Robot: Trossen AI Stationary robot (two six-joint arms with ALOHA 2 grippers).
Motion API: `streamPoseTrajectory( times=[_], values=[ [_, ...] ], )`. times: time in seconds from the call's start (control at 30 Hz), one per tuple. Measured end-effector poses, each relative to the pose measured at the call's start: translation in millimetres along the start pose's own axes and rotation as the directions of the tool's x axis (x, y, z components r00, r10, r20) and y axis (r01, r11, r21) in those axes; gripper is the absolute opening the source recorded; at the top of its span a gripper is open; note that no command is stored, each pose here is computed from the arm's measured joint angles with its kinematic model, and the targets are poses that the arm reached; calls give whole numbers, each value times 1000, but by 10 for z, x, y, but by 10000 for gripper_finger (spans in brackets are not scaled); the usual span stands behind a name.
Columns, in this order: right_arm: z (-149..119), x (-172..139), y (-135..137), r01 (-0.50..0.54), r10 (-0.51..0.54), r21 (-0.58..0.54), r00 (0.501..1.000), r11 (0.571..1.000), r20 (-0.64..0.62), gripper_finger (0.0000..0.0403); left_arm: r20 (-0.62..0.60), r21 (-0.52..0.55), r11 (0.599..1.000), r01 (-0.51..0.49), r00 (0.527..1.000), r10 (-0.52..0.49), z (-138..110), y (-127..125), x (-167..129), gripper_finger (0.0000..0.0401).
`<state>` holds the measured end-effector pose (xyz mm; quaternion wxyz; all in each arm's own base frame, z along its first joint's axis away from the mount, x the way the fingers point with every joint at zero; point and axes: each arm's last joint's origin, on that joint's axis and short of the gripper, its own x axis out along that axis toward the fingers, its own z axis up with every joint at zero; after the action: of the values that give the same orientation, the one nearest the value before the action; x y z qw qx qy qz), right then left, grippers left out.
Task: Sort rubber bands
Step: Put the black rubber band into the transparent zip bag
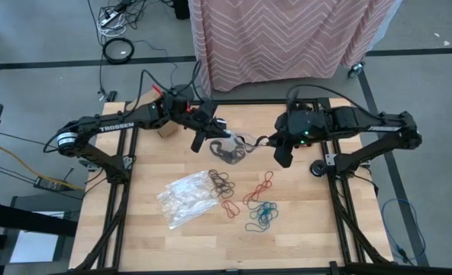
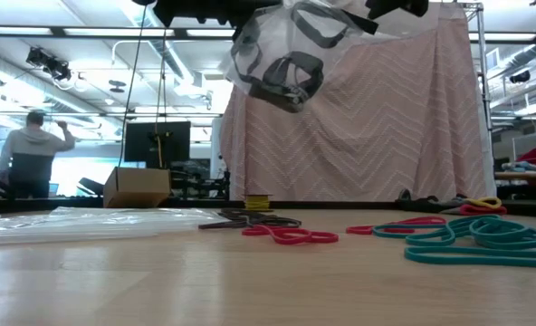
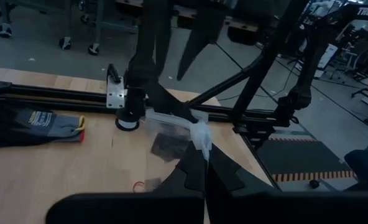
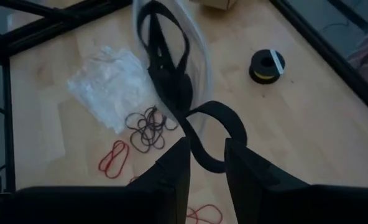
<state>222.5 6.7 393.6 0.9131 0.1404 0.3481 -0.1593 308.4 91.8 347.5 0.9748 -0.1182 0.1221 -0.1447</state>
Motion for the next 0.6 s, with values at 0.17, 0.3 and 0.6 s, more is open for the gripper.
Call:
streamPoseTrajectory(
  times=[0.17,0.3,0.6],
  values=[
    [-16,-95,-31,51,-51,19,998,999,42,89,0,-1,1000,4,1000,-4,1,11,-9,0],
    [-29,-96,-52,74,-74,13,997,997,30,89,0,-1,1000,5,1000,-5,2,10,-9,0],
    [-20,7,-30,88,-88,-11,996,996,2,89,1,0,1000,5,1000,-5,2,10,-9,0]
  ],
)
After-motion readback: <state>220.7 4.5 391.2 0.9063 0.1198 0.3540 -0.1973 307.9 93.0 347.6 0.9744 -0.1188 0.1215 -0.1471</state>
